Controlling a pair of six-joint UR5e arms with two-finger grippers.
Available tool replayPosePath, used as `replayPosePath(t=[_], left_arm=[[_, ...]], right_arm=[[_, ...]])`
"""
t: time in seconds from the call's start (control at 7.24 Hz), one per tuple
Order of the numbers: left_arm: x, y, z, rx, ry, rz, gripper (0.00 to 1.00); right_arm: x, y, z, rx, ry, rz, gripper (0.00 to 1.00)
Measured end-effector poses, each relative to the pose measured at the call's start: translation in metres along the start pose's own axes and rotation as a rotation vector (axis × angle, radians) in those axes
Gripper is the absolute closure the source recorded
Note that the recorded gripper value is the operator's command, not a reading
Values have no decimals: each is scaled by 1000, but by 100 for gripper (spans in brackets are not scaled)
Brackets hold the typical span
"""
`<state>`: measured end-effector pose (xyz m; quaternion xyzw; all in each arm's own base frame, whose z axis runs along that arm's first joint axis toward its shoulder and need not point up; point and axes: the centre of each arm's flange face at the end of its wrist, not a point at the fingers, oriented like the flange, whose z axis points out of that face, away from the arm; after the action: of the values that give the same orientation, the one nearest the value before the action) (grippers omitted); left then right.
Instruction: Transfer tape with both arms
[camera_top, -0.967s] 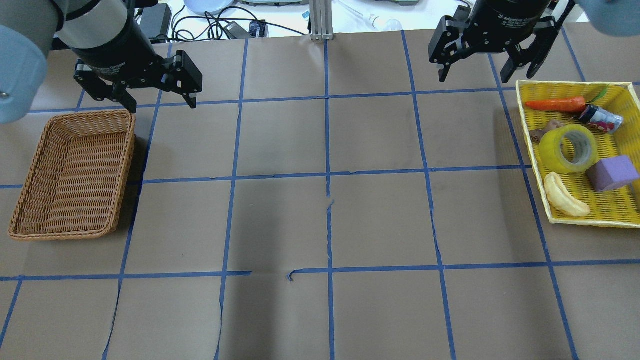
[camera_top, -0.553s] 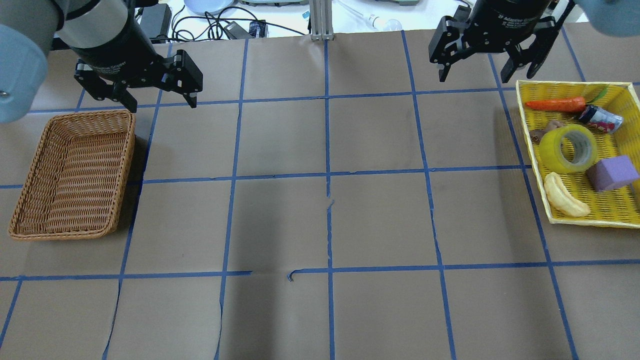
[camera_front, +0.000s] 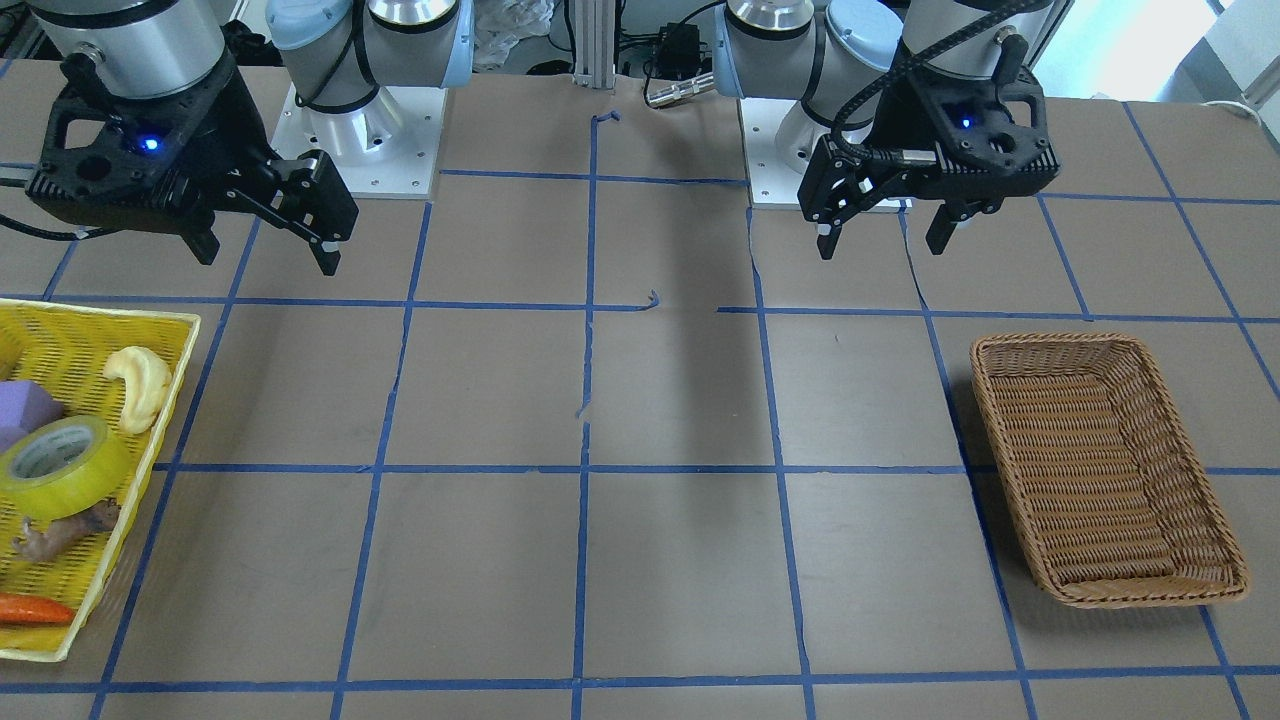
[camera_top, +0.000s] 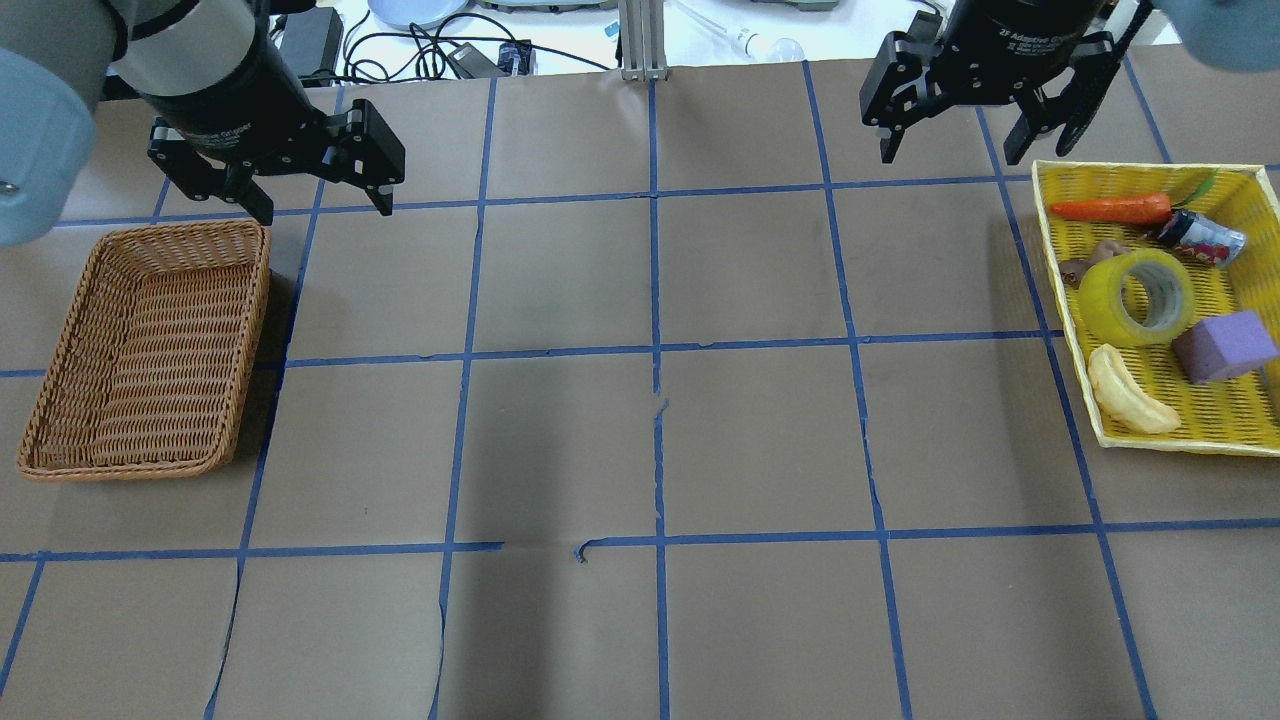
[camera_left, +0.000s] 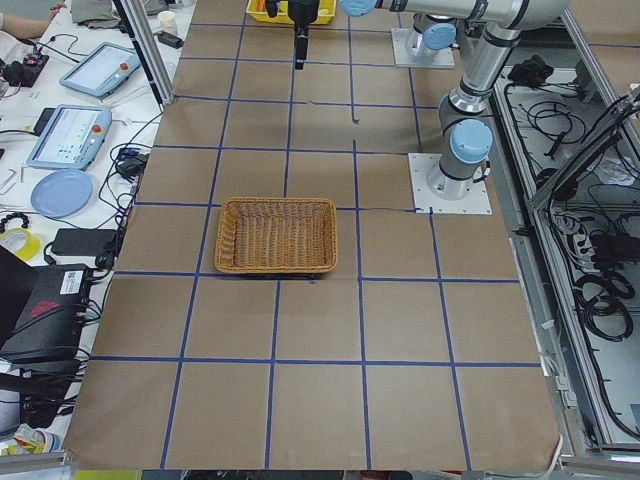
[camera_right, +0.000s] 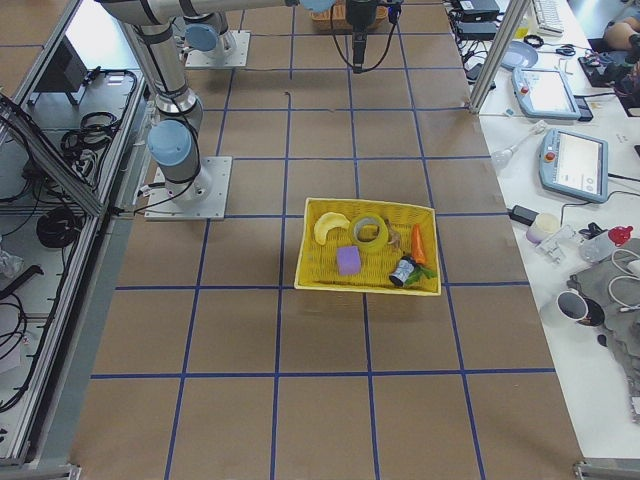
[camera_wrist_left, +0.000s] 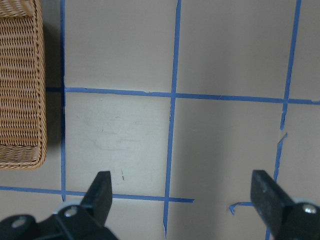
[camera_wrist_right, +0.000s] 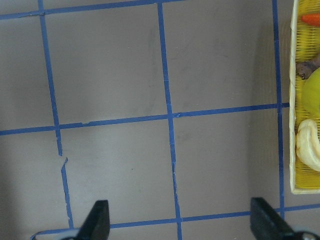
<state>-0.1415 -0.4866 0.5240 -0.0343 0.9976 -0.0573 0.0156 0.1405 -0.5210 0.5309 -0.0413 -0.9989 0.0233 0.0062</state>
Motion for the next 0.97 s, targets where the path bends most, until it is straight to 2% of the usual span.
replayPosePath(t=[0.41,0.69,0.97], left_arm=[[-1,-1,-2,3,0,-1,0],[0,-1,-2,4,1,-1,0],[-1,-1,-1,4,1,-2,0]], right_arm=[[8,-6,0,-1,1,-29,0],[50,-28,1,-2,-6,-55,0],[109,-46,10,-4,-2,-120,0]])
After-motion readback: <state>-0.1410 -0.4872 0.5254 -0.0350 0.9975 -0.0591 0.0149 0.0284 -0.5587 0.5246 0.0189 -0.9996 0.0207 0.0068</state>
